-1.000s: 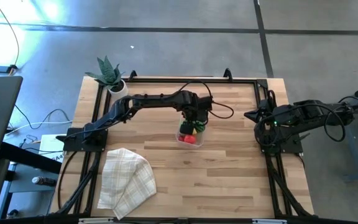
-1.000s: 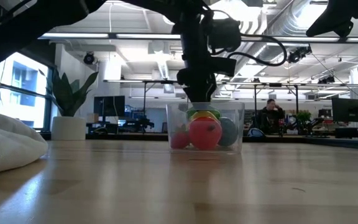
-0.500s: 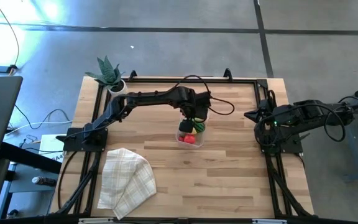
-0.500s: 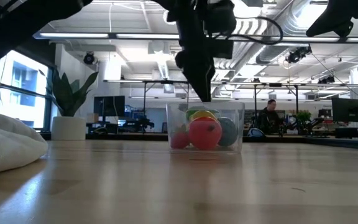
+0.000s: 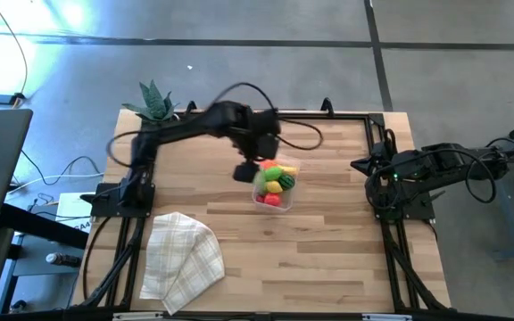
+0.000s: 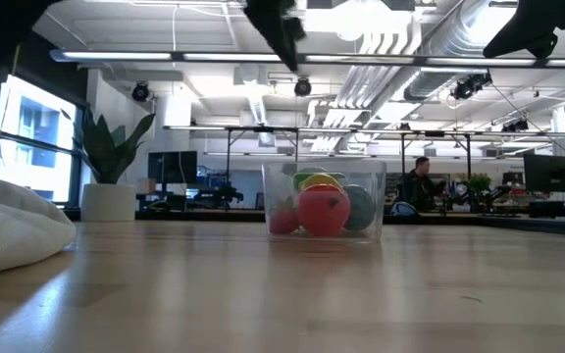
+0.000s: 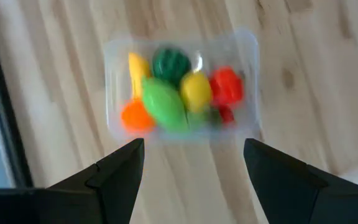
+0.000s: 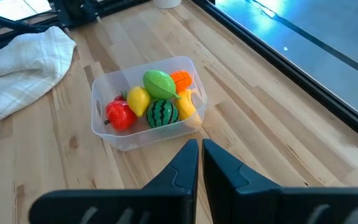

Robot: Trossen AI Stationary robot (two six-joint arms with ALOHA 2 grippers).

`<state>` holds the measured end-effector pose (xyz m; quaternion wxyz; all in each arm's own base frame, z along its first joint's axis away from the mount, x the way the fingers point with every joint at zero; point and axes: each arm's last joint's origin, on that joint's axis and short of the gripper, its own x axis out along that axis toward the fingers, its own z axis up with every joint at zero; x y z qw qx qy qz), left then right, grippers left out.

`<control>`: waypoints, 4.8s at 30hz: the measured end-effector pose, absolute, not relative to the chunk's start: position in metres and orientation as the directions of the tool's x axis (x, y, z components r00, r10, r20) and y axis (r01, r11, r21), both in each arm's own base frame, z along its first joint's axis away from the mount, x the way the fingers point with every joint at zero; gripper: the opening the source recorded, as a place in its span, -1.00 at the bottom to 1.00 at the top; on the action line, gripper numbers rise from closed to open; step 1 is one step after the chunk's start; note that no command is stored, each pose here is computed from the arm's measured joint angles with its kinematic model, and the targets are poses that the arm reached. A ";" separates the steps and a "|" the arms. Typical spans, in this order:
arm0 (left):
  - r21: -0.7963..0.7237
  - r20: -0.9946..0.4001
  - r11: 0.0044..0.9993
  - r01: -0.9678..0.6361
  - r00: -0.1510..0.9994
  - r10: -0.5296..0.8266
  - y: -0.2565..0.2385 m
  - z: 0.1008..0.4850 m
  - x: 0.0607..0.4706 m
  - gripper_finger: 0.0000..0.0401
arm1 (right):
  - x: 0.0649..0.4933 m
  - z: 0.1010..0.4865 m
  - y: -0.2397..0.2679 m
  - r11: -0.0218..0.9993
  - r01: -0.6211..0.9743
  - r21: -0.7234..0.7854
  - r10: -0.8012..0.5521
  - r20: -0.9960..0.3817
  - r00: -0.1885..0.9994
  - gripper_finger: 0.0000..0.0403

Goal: Pick and placing Produce into tupperware
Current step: Return to Home Position

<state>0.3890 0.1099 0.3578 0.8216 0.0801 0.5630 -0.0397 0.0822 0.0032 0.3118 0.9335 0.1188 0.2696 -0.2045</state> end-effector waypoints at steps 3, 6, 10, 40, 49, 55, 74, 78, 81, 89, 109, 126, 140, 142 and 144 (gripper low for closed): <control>0.138 -0.927 0.979 0.150 0.367 0.075 0.100 0.380 0.370 0.33 | 0.082 0.312 0.003 0.888 0.446 0.113 -0.317 -0.552 0.771 -0.94; 0.227 -0.921 0.964 0.139 0.353 0.166 0.089 0.395 0.356 0.33 | 0.082 0.312 0.003 0.888 0.446 0.111 -0.318 -0.553 0.771 -0.94; 0.281 -0.913 0.951 0.133 0.341 0.222 0.079 0.408 0.342 0.33 | 0.082 0.312 0.003 0.887 0.447 0.114 -0.318 -0.553 0.771 -0.94; 0.333 -0.912 0.913 0.236 0.328 0.247 0.064 0.389 0.367 0.33 | 0.082 0.312 0.003 0.887 0.447 0.114 -0.318 -0.552 0.771 -0.94; 0.492 -0.811 0.850 0.191 0.456 0.367 0.043 0.451 0.305 0.33 | 0.082 0.312 0.003 0.888 0.446 0.112 -0.318 -0.552 0.771 -0.94; 0.548 -0.683 0.833 0.072 0.613 0.397 0.037 0.492 0.249 0.33 | 0.082 0.312 0.003 0.888 0.446 0.111 -0.318 -0.552 0.771 -0.94; 0.235 -0.333 0.868 -0.436 0.803 0.494 0.022 0.376 0.092 0.33 | 0.082 0.312 0.003 0.888 0.446 0.112 -0.318 -0.552 0.771 -0.94; 0.148 -0.258 0.851 -0.505 0.811 0.526 0.020 0.360 0.063 0.33 | 0.082 0.312 0.003 0.887 0.448 0.116 -0.317 -0.551 0.771 -0.94; 0.125 -0.221 0.843 -0.523 0.814 0.538 0.018 0.348 0.047 0.33 | 0.082 0.312 0.003 0.887 0.447 0.116 -0.317 -0.551 0.772 -0.94; 0.093 -0.137 0.840 -0.535 0.828 0.543 0.015 0.330 0.020 0.33 | 0.085 0.316 0.004 0.885 0.441 0.148 -0.312 -0.515 0.798 -0.94; 0.129 0.001 0.863 -0.489 0.870 0.493 0.011 0.312 -0.005 -0.06 | 0.092 0.327 0.005 0.881 0.413 0.228 -0.299 -0.409 0.862 -0.94; 0.126 0.082 0.922 -0.366 0.930 0.358 0.013 0.272 0.047 -0.31 | 0.101 0.356 0.007 0.901 0.318 0.295 -0.290 -0.135 0.947 -0.94; 0.068 0.128 0.940 -0.336 0.937 0.325 0.014 0.238 0.072 -0.43 | 0.036 0.390 0.000 0.962 -0.018 0.272 -0.061 0.277 0.959 -0.94; 0.069 0.126 0.942 -0.329 0.939 0.319 0.014 0.234 0.074 -0.44 | 0.028 0.382 -0.002 0.956 -0.020 0.291 -0.071 0.300 0.951 -0.94; 0.067 0.131 0.943 -0.327 0.939 0.317 0.014 0.233 0.075 -0.45 | 0.022 0.373 -0.004 0.954 -0.011 0.301 -0.087 0.312 0.946 -0.94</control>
